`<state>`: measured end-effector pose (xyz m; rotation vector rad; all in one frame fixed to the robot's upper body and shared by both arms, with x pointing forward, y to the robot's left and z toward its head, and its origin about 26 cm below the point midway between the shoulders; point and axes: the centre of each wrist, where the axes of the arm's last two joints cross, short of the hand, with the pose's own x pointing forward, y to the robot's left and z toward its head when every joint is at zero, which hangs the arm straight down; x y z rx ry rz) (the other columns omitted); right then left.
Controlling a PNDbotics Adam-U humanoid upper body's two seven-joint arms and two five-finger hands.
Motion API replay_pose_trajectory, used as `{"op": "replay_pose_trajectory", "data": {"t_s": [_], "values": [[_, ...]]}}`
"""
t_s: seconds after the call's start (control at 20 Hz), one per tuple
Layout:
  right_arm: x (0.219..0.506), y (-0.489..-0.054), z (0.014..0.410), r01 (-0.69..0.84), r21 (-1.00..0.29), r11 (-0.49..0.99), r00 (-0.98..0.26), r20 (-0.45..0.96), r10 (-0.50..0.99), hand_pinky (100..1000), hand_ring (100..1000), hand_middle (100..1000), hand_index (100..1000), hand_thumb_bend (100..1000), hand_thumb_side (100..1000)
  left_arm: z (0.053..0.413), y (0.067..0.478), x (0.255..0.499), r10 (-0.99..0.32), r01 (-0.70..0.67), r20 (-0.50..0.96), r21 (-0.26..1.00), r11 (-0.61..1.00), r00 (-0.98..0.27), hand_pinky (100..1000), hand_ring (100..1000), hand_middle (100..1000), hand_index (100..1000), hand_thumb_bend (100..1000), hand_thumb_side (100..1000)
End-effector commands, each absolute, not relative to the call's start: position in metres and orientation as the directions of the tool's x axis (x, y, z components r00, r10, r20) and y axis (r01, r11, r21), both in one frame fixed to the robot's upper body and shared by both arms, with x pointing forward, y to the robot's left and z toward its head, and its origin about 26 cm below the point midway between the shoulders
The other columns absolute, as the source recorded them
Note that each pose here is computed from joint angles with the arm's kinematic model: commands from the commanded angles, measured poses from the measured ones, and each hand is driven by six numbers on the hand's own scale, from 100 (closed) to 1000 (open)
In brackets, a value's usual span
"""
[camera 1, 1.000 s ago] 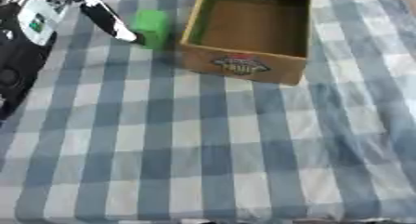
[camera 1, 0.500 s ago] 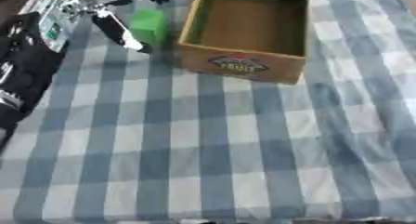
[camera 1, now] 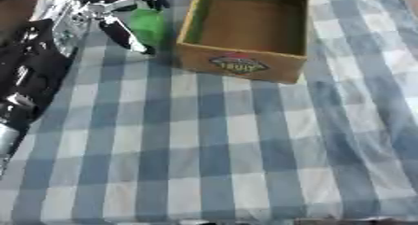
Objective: Pick up objects on the table and place them in the box.
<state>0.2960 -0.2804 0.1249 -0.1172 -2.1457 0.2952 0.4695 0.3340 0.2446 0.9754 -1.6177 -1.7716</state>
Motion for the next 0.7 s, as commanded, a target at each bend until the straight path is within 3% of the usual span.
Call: {"op": "replay_pose_trajectory", "data": {"t_s": [0.05,0.35,0.45,0.7], "values": [[0.2961,-0.2816,0.1312,-0.03,-0.264,0.964,-0.576,0.793,0.199,683,684,815,847,100,675,0.2625,0.3394,0.4688,-0.813,-0.136,-0.184,0.982,-0.129,-0.552,782,716,673,863,624,284],[0.2963,-0.2817,0.1312,-0.03,-0.263,0.964,-0.576,0.793,0.199,683,684,815,848,100,675,0.2637,0.3407,0.4681,-0.837,-0.187,-0.206,0.974,-0.126,-0.507,777,710,665,855,642,290],[0.2963,-0.2819,0.1311,-0.029,-0.263,0.964,-0.576,0.793,0.199,683,684,815,847,100,678,0.2637,0.3413,0.4677,-0.839,-0.2,-0.209,0.972,-0.123,-0.502,778,712,668,857,608,305],[0.2963,-0.2822,0.131,-0.028,-0.264,0.964,-0.575,0.793,0.2,683,685,815,847,100,675,0.2712,0.3436,0.4652,-0.843,-0.228,-0.217,0.967,-0.116,-0.492,789,731,690,867,655,291]]}}
